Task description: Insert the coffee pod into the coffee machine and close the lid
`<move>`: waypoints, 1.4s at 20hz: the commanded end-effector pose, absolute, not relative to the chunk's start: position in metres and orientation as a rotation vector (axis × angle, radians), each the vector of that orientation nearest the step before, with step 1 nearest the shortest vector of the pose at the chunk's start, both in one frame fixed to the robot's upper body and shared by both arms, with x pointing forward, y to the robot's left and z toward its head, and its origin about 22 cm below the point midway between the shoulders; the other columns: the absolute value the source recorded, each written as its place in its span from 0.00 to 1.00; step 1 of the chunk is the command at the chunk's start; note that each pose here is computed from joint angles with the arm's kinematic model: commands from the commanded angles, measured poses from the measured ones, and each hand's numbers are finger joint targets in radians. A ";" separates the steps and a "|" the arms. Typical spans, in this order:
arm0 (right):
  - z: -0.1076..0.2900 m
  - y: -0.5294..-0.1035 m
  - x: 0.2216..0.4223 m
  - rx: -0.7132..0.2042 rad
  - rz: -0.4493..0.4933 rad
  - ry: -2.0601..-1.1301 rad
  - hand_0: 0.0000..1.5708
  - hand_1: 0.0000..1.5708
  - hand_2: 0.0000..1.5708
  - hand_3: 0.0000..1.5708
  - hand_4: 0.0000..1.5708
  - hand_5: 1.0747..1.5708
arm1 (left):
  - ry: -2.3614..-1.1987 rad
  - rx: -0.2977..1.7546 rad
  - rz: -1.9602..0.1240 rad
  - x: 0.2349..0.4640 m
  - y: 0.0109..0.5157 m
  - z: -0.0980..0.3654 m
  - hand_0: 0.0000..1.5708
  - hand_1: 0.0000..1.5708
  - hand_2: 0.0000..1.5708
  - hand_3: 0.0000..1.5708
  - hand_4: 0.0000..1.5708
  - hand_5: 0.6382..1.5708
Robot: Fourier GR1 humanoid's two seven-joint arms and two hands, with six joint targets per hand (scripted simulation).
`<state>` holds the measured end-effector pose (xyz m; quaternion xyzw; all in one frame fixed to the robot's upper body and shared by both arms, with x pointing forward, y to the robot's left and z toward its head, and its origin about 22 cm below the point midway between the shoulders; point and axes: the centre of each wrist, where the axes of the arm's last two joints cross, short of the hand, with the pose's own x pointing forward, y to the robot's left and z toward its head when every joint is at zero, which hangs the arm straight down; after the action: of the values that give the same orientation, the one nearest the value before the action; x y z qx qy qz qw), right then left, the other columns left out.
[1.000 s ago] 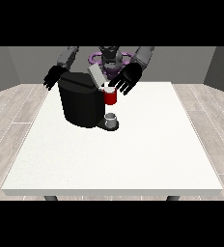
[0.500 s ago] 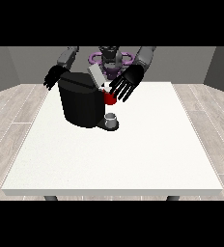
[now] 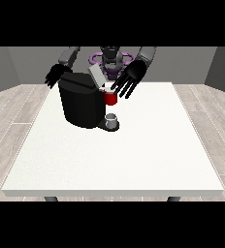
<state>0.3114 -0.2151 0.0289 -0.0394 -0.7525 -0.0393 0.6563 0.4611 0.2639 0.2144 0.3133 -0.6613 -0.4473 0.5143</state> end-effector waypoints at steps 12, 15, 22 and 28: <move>-0.015 -0.241 0.273 -0.082 -0.146 -1.582 0.00 0.00 0.00 0.00 0.28 1.00 | -1.557 0.404 -0.779 0.453 0.247 0.139 0.00 0.00 0.00 0.00 0.00 1.00; -0.014 -0.260 0.266 -0.141 -0.127 -1.584 0.00 0.00 0.00 0.00 0.28 1.00 | -1.604 0.236 -0.605 0.437 0.262 0.091 0.00 0.00 0.00 0.00 0.16 1.00; 0.017 -0.253 0.274 -0.059 -0.005 -1.560 0.00 0.00 0.00 0.00 0.16 1.00 | -1.537 0.030 -0.414 0.396 0.263 0.006 0.00 0.00 0.00 0.00 0.00 1.00; 0.040 -0.258 0.285 -0.047 0.035 -1.615 0.00 0.00 0.00 0.00 0.00 1.00 | -1.500 -0.044 -0.282 0.381 0.252 -0.015 0.00 0.00 0.00 0.00 0.06 1.00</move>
<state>0.2800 -0.2626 0.0267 -0.0319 -0.7202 0.0061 0.6930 0.3939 0.2478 0.0005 0.0006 -0.6860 -0.1622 0.7093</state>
